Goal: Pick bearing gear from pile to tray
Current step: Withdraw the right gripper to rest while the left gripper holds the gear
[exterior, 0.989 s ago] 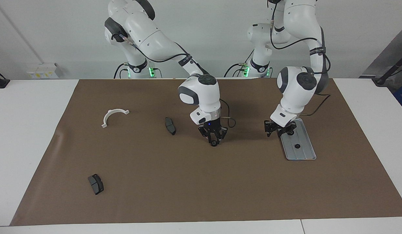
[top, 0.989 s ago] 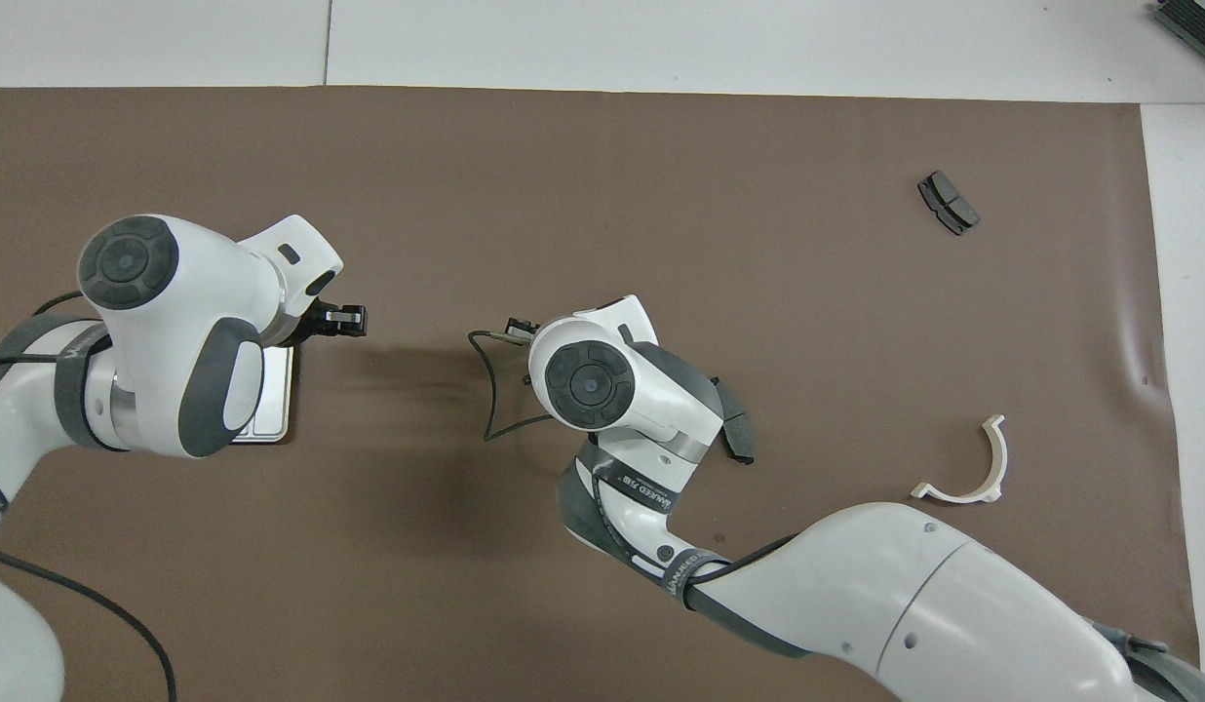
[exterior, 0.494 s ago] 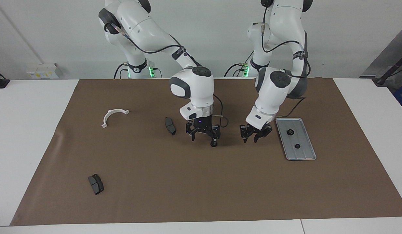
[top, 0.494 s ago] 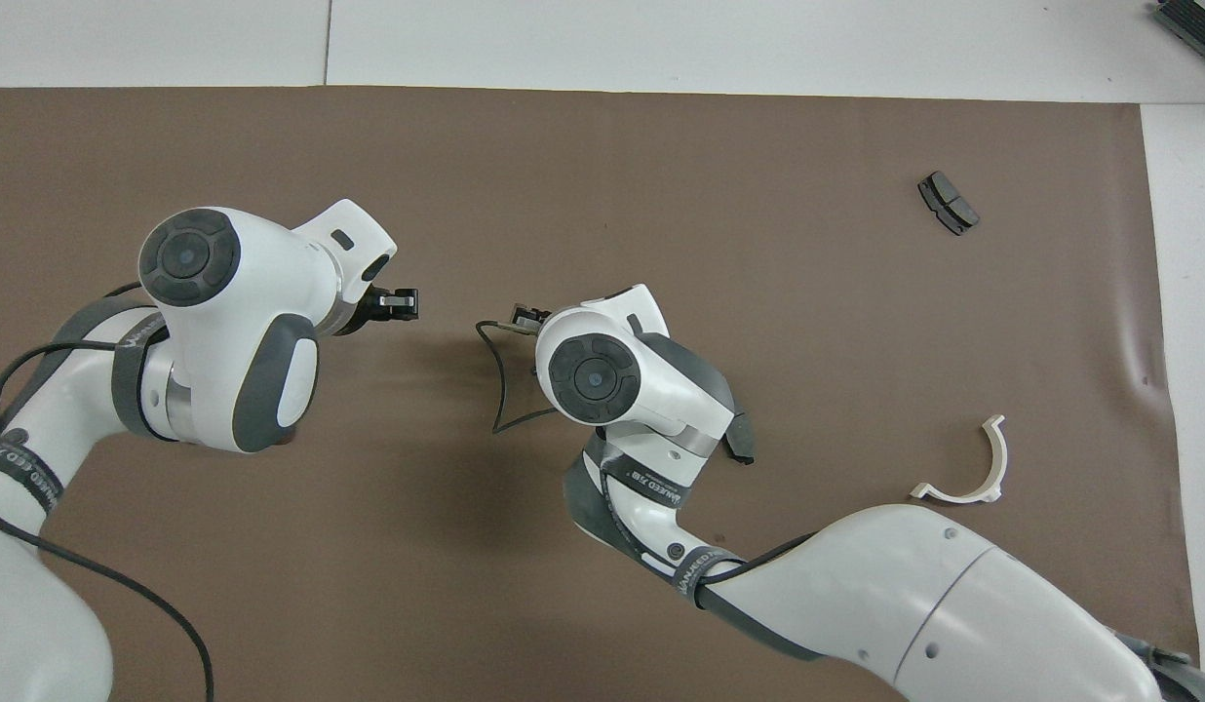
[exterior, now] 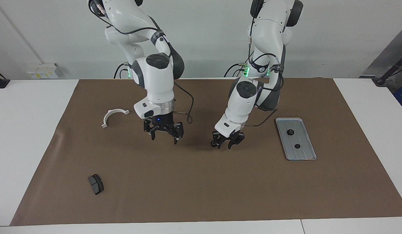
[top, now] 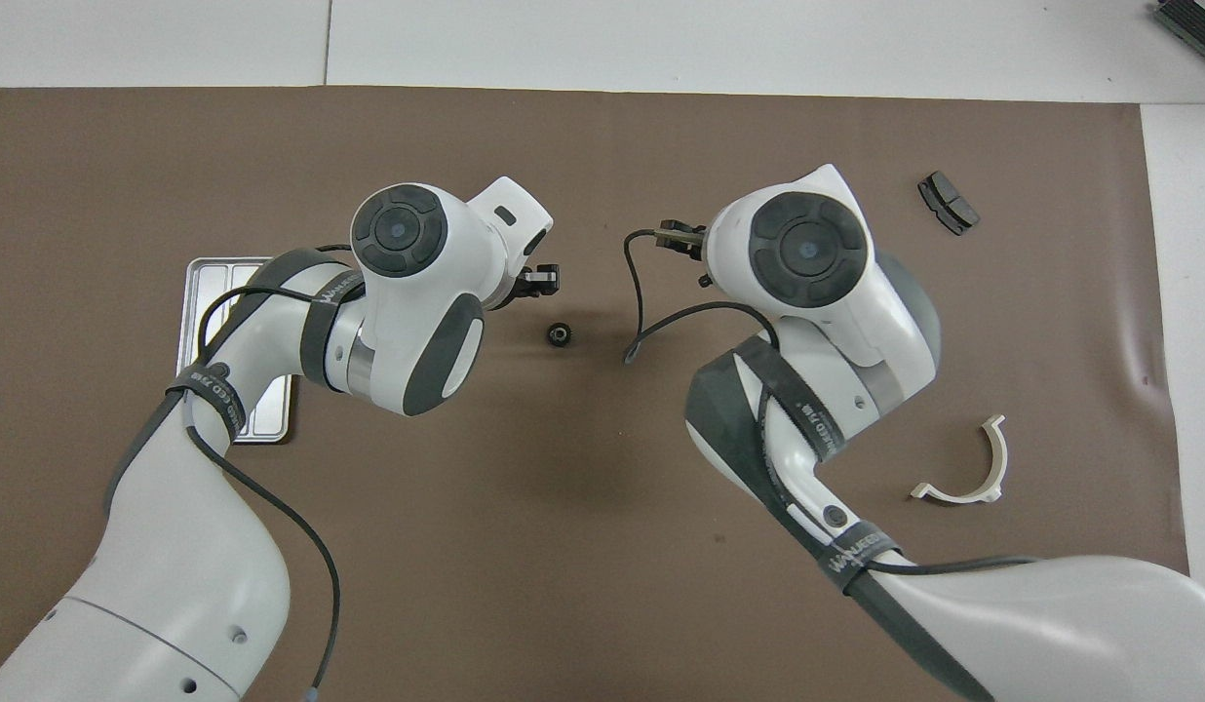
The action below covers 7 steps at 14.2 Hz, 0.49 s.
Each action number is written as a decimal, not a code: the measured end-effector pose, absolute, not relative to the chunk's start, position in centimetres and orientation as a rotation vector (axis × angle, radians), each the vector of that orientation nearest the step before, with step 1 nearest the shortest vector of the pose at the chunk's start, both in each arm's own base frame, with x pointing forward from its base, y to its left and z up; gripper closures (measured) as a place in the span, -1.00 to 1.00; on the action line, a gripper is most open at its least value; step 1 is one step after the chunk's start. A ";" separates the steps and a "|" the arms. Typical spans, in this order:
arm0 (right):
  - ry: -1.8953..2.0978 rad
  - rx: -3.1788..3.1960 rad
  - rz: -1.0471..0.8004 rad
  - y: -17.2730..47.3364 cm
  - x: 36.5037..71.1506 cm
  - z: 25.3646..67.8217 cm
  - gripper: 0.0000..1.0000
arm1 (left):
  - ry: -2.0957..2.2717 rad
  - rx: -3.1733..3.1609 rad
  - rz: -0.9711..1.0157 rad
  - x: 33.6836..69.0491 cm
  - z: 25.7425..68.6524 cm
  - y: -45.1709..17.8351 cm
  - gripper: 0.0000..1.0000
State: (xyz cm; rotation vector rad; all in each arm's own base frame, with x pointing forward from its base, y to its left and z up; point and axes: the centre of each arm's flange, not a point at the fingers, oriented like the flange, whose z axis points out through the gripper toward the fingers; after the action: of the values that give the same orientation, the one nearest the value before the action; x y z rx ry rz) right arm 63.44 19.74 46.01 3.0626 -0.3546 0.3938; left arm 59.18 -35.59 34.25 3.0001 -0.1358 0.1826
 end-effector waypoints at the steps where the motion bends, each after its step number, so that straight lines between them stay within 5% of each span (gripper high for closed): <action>1: -0.335 3.053 0.380 17.5 63.7 46.9 -1.00 | -0.150 3.001 0.180 58.8 34.1 -36.3 0.00; 7: -0.306 3.043 0.294 7.5 62.7 52.0 -1.00 | -0.188 3.020 0.164 57.8 33.1 -37.4 -0.06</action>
State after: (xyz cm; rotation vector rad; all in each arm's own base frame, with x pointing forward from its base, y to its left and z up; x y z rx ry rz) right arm 62.72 7.51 51.98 3.0427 -0.3064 0.2938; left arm 57.83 -37.38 33.12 3.0196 -0.1884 0.1640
